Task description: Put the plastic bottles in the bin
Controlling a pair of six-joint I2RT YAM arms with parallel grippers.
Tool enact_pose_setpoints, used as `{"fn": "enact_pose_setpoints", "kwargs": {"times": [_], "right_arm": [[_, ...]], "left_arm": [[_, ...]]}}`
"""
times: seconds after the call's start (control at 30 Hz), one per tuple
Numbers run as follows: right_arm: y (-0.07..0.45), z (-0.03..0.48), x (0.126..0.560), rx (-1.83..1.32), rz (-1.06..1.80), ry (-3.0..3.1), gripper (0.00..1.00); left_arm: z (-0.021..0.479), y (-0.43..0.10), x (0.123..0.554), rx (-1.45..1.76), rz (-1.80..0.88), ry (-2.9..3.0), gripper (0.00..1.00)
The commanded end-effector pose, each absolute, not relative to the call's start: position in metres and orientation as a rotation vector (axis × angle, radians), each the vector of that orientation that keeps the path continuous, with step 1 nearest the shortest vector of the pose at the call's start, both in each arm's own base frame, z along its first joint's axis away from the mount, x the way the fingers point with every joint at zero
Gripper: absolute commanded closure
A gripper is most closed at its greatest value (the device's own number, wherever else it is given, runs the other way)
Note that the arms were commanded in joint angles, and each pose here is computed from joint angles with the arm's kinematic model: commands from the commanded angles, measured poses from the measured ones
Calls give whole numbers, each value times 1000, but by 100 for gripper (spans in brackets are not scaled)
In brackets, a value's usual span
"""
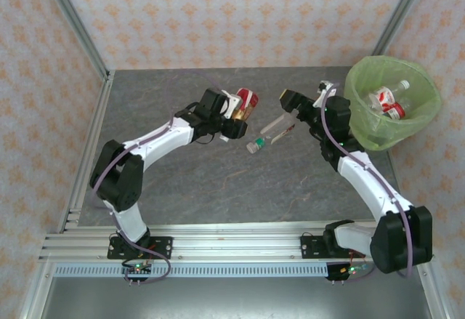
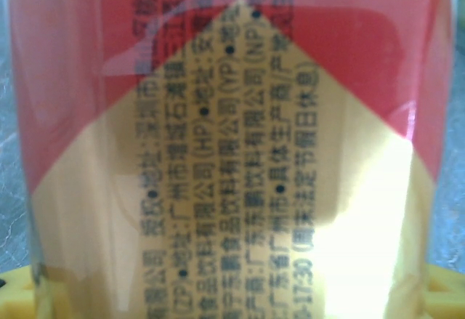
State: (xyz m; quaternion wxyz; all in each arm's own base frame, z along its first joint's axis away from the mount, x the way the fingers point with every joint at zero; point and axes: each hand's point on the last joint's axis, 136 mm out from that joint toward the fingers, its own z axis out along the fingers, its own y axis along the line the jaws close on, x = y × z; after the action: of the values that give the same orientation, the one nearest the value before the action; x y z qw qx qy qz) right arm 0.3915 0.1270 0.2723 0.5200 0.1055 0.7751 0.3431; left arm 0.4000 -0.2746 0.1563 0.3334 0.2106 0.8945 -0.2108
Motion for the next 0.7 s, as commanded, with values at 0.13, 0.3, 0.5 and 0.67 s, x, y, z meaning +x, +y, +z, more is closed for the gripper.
{"fn": "enact_pose_setpoints", "kwargs": {"times": [0.13,0.3,0.5,0.67], "right_arm": [[191,297,379,186,1205,1764,1],[200,286,385,236,1158,1795,1],[222,272,387,205,1181,1892,1],[233,277,387,170,1261,1871,1]], "left_arm": [[184,-287,379,633,-597,2223,42],[197,-291,370,662,-625,2147,42],[206,-293,368,670,-639,2092,42],[205,-296,365,703,-619,2097,42]]}}
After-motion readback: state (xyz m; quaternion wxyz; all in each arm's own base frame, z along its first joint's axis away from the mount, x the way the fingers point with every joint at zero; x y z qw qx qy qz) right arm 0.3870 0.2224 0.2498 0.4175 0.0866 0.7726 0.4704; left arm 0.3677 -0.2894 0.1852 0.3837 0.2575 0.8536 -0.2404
